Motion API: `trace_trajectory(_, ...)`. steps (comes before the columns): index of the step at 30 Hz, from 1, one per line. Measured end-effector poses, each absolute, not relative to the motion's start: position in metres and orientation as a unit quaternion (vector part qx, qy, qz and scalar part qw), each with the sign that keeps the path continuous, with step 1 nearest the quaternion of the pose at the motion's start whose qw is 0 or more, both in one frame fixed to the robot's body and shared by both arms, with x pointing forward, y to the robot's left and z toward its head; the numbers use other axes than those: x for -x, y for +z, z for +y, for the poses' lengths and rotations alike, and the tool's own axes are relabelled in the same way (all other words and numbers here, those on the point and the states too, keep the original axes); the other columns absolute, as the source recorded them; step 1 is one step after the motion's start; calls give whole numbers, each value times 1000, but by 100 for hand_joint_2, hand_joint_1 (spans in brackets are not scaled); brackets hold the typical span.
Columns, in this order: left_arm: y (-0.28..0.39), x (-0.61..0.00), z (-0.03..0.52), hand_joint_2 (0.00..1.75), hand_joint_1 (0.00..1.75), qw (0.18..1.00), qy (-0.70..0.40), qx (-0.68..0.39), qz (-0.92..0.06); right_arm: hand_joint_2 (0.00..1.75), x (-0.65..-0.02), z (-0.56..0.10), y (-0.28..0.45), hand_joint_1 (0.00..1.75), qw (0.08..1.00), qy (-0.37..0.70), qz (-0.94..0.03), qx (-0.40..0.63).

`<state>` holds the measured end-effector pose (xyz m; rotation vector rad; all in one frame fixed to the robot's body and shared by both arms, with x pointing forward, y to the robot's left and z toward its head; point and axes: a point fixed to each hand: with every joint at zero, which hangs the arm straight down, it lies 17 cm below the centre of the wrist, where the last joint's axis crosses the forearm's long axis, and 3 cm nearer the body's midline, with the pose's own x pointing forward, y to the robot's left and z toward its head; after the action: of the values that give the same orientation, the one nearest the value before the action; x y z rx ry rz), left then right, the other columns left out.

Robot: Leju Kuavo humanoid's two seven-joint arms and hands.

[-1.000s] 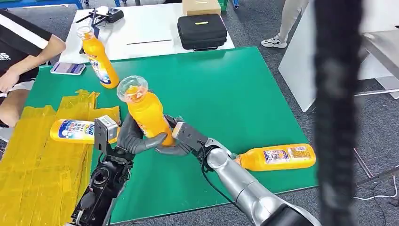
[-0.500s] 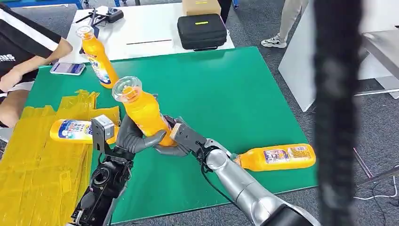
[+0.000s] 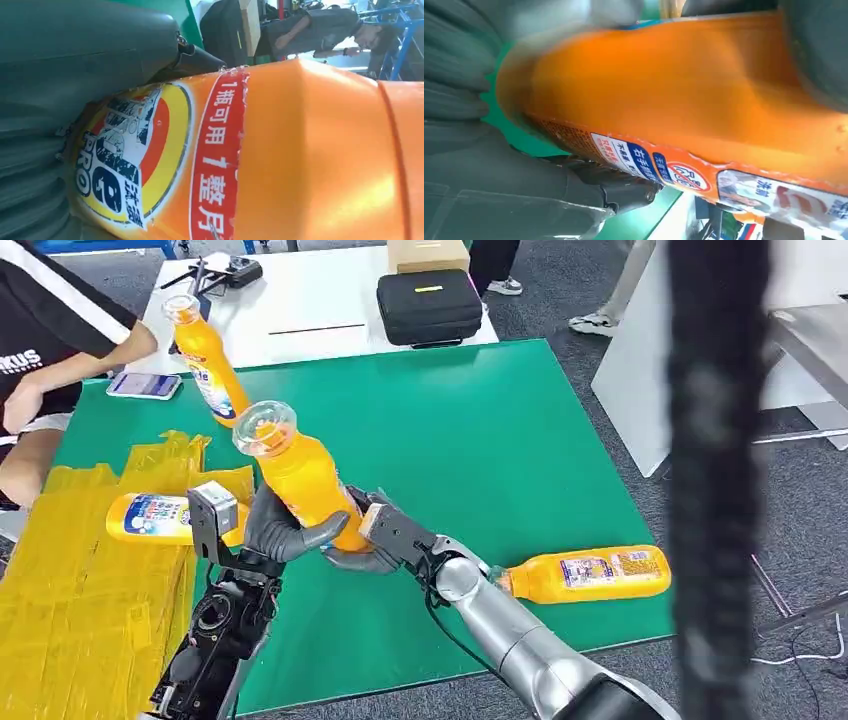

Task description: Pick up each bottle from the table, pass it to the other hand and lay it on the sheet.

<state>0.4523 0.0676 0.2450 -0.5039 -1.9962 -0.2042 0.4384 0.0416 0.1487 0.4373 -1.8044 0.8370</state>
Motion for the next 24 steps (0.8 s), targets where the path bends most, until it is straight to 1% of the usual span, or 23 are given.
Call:
trace_trajectory(4, 246, -452, 68, 175, 175, 510, -84, 210, -830, 175, -438, 41, 149, 175, 524, 349, -755, -183)
trace_trajectory(5, 246, -452, 68, 175, 175, 510, -83, 210, -830, 175, -439, 41, 150, 0, 524, 347, -756, -182)
trace_trajectory(7, 248, -452, 69, 175, 175, 507, -81, 209, -832, 175, -440, 39, 151, 0, 519, 344, -764, -171)
trace_trajectory(9, 252, -453, 73, 175, 175, 500, -76, 197, -840, 175, -445, 33, 156, 0, 499, 348, -784, -122)
trace_trajectory(10, 257, -455, 78, 175, 175, 493, -77, 175, -849, 175, -446, 29, 158, 0, 489, 351, -793, -92)
trace_trajectory(12, 264, -463, 96, 175, 175, 474, -92, 76, -872, 175, -444, 20, 162, 0, 480, 348, -803, -58)
trace_trajectory(14, 269, -467, 111, 175, 175, 457, -104, 6, -883, 175, -441, 11, 168, 0, 473, 343, -810, -43)
trace_trajectory(19, 279, -469, 128, 175, 175, 438, -103, -40, -892, 175, -433, -2, 181, 0, 460, 332, -823, -35)
trace_trajectory(22, 295, -460, 144, 175, 175, 368, -125, -154, -908, 175, -426, -12, 186, 0, 459, 317, -829, -38)
trace_trajectory(24, 300, -457, 157, 175, 175, 327, -157, -239, -901, 175, -421, -25, 191, 0, 461, 301, -834, -46)
